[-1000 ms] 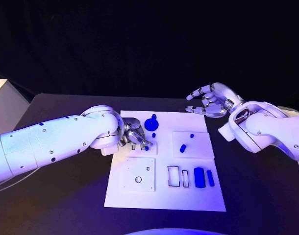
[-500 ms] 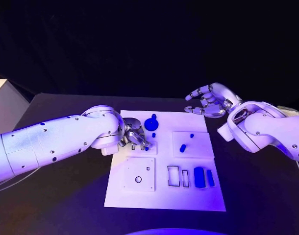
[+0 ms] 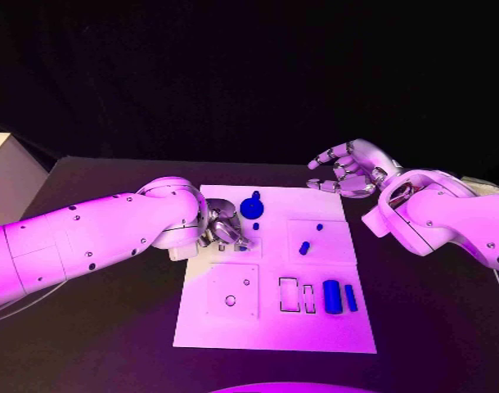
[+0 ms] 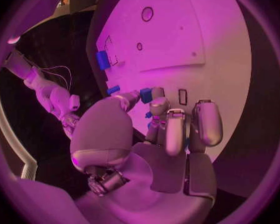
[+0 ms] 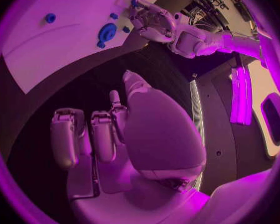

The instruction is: Assemble the parts on the task board

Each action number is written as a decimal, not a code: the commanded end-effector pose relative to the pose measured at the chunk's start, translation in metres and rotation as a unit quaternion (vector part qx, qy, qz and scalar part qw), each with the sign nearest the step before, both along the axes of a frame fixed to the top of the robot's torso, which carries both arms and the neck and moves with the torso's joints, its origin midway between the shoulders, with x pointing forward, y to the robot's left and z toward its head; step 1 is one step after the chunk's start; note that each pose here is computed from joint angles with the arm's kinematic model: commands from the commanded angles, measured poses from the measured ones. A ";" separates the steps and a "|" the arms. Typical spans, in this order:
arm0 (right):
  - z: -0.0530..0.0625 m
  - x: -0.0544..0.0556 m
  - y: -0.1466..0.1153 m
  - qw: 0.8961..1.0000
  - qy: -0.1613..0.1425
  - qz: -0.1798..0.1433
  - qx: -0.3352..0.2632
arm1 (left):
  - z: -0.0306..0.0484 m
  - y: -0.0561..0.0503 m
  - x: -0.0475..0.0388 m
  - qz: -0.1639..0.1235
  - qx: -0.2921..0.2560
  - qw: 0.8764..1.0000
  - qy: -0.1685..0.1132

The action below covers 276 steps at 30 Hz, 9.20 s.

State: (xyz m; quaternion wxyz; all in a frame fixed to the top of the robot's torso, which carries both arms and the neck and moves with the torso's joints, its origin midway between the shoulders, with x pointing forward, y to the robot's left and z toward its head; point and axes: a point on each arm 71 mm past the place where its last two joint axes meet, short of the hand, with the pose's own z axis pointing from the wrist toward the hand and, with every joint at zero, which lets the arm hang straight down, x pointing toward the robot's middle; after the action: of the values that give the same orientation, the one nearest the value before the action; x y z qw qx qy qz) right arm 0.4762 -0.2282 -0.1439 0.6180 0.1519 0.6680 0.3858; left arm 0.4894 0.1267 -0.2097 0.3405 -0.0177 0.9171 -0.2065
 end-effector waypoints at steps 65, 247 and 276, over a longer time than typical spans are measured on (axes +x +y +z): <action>-0.007 0.000 -0.002 1.000 0.018 0.009 -0.017 | 0.0088 0.009 -0.0093 0.024 -0.020 0.998 -0.055; -0.013 -0.003 -0.002 0.999 0.038 0.019 -0.027 | -0.0025 0.006 -0.0114 -0.016 0.034 0.997 -0.061; -0.013 -0.003 -0.002 0.999 0.038 0.019 -0.027 | -0.0036 0.001 -0.0108 -0.016 0.030 0.998 -0.054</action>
State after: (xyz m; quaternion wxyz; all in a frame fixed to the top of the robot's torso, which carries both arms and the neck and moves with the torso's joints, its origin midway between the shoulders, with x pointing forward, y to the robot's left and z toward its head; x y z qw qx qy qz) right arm 0.4739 -0.2322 -0.1569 0.5914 0.1462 0.7010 0.3708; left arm 0.4808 0.1306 -0.2100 0.3970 0.0170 0.8994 -0.1822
